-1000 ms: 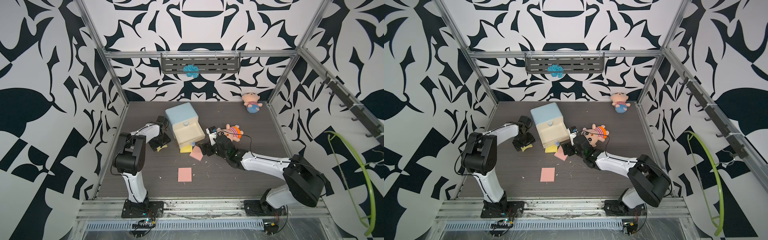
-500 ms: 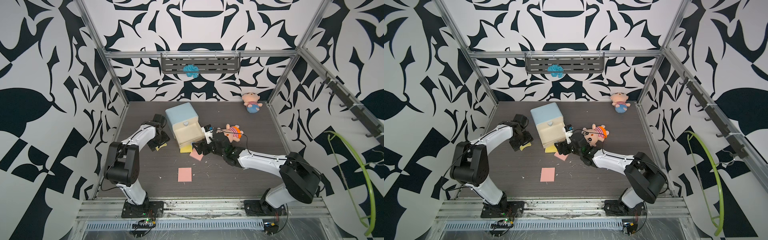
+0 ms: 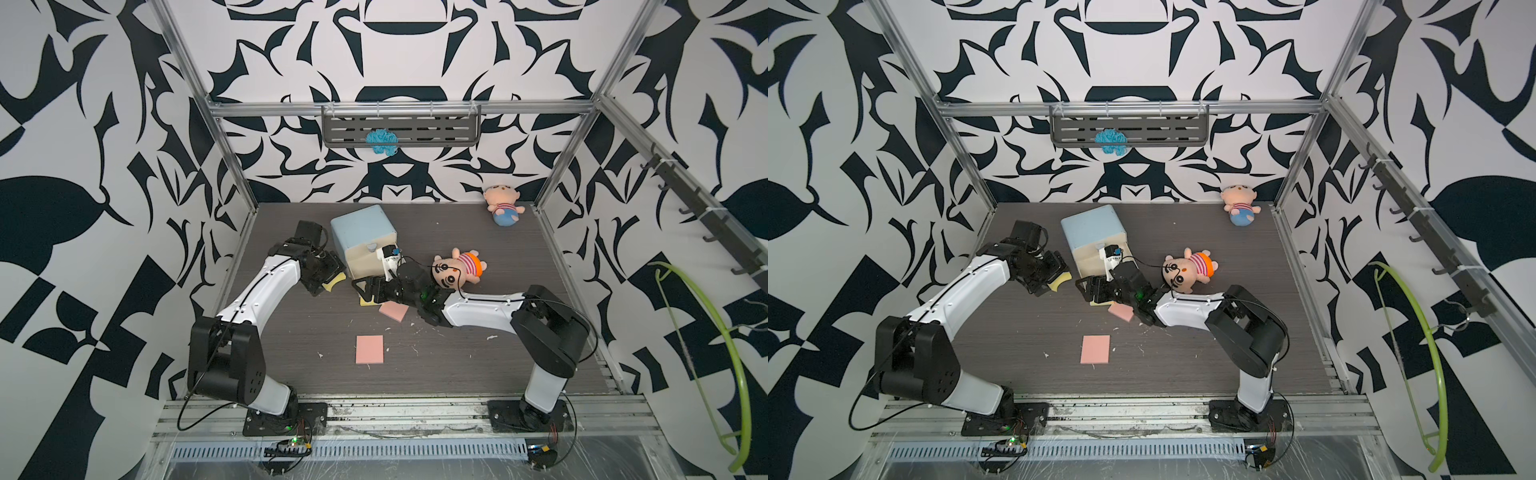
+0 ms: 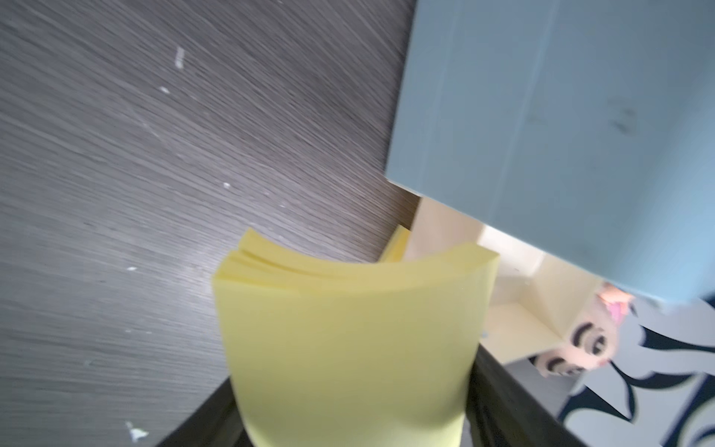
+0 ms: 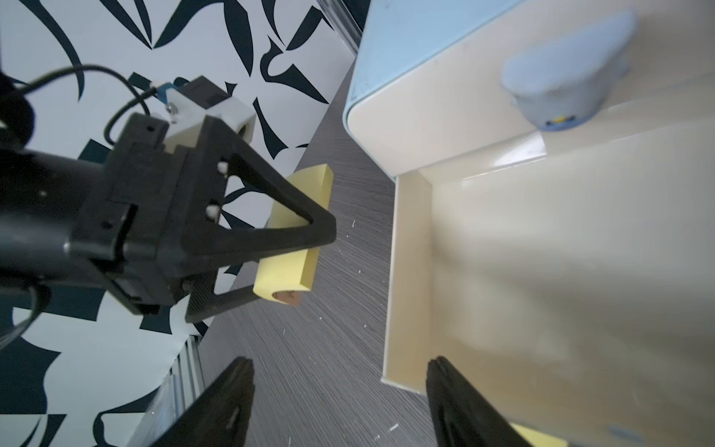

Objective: Please put the sticky notes in the drawer by color
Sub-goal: Pick up the sticky notes from the center of the board.

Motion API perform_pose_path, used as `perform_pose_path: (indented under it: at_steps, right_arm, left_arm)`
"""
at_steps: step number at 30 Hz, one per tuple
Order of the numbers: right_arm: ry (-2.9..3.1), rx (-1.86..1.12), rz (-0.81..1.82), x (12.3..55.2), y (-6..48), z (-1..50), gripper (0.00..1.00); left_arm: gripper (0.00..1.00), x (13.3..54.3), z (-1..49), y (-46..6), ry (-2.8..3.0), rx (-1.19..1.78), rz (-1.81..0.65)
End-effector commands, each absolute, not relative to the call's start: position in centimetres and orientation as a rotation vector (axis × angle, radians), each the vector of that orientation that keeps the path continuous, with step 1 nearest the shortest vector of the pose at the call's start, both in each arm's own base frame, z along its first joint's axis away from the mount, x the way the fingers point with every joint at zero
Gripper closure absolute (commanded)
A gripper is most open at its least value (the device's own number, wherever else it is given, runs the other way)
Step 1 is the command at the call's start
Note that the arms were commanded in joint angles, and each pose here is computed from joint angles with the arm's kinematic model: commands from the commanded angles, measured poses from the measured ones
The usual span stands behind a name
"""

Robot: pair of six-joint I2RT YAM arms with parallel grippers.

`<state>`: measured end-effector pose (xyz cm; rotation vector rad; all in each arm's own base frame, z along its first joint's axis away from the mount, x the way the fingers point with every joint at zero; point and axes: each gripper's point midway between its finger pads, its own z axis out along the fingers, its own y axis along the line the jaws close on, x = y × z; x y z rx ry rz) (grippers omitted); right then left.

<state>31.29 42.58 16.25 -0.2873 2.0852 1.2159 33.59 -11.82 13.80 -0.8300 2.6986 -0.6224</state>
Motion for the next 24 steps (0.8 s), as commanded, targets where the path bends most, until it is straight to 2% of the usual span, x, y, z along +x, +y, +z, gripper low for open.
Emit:
perform_pose_path:
  at_steps: [1, 9, 16, 24]
  right_arm:
    - [1.963, -0.268, 1.321, 32.2, 44.0, 21.3, 0.25]
    - [1.976, -0.234, 1.401, 32.7, 45.5, 21.7, 0.26]
    - [2.002, -0.197, 1.421, 33.3, 46.3, 21.1, 0.37]
    - [2.039, -0.151, 1.465, 33.8, 47.2, 20.5, 0.54]
  left_arm:
    - [0.23, 33.5, 15.5, -13.5, 2.667, -0.825, -0.784]
    - [0.23, 33.7, 17.0, -14.8, 2.627, -0.812, -0.896]
    - [0.23, 34.1, 17.9, -15.3, 2.605, -0.804, -0.939]
    - [0.23, 34.1, 17.3, -15.3, 2.614, -0.807, -0.910]
